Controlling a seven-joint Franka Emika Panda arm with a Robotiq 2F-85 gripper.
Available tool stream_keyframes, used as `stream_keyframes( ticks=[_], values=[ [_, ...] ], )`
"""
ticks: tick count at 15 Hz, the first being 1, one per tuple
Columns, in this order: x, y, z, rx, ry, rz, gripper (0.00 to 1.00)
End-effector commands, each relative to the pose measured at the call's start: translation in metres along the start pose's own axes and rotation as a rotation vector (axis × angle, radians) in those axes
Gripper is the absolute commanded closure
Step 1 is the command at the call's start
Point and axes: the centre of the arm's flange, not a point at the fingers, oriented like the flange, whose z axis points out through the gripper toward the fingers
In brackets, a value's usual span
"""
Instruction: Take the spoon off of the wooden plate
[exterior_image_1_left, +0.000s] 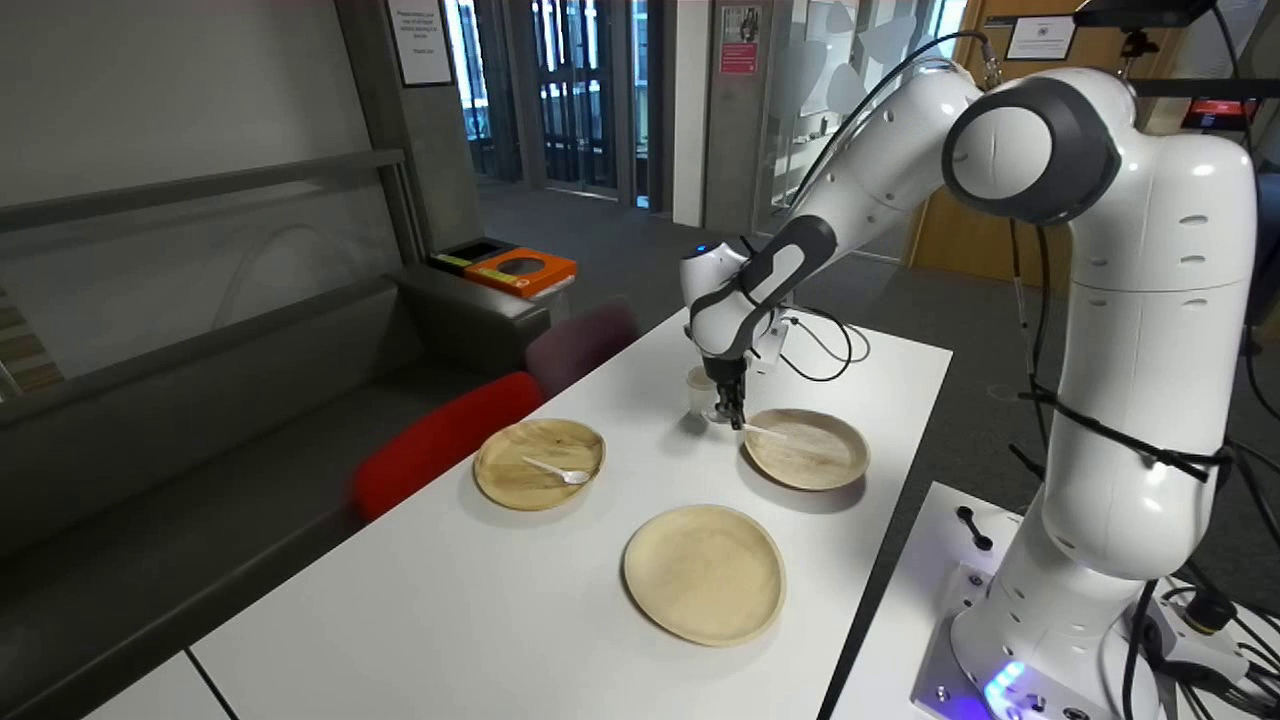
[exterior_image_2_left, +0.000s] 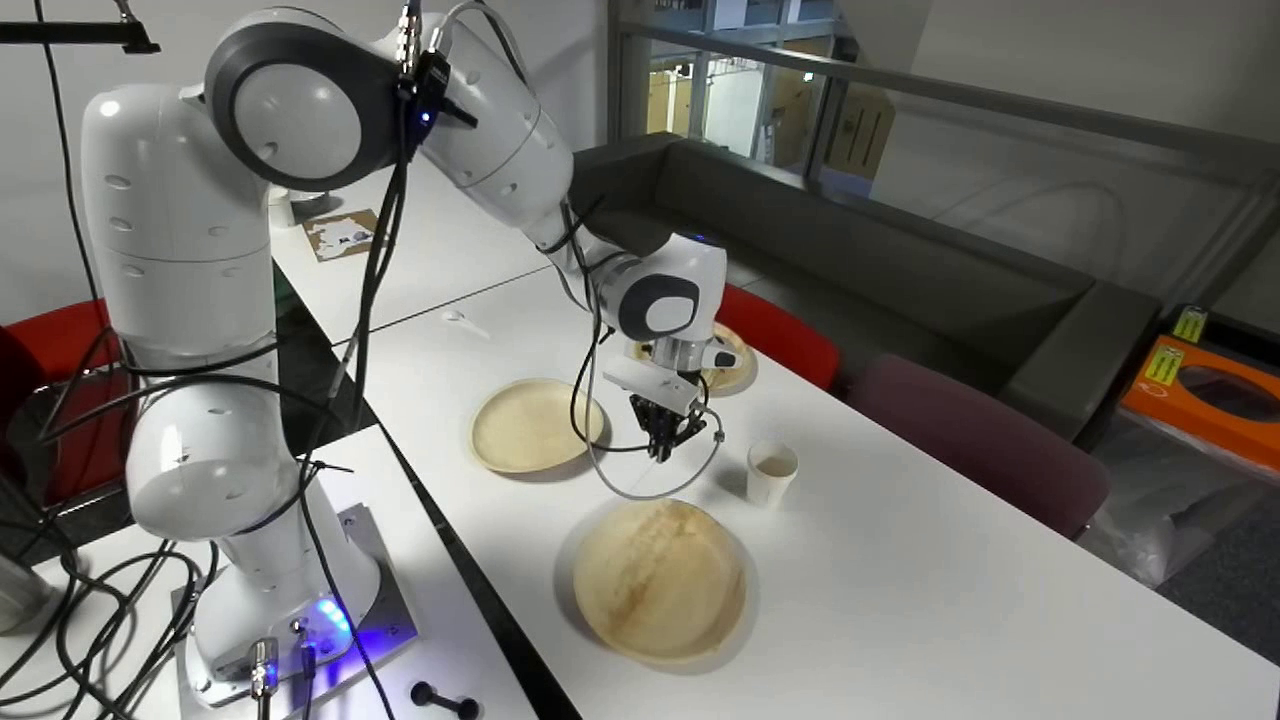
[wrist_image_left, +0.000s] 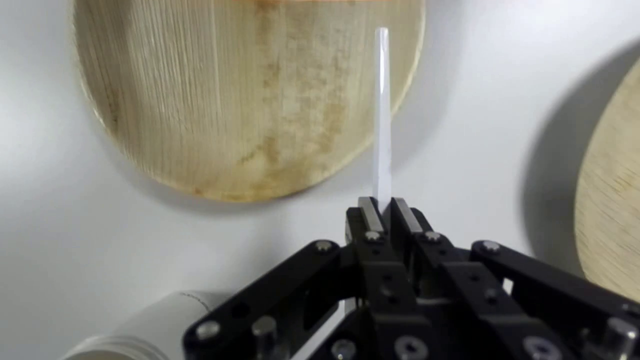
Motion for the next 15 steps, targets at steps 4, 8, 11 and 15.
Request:
stream_keyframes(
  ticks=[4, 8, 11, 15],
  values=[
    [0.039, -0.007, -0.029, 0.138, -0.034, 0.073, 0.90],
    [0.061, -0.004, -0.005, 0.149, -0.072, 0.122, 0.96],
    [0.079, -0.002, 0.012, 0.153, -0.094, 0.162, 0.97],
    [0.101, -0.005, 0.026, 0.153, -0.106, 0.187, 0.97]
  ],
)
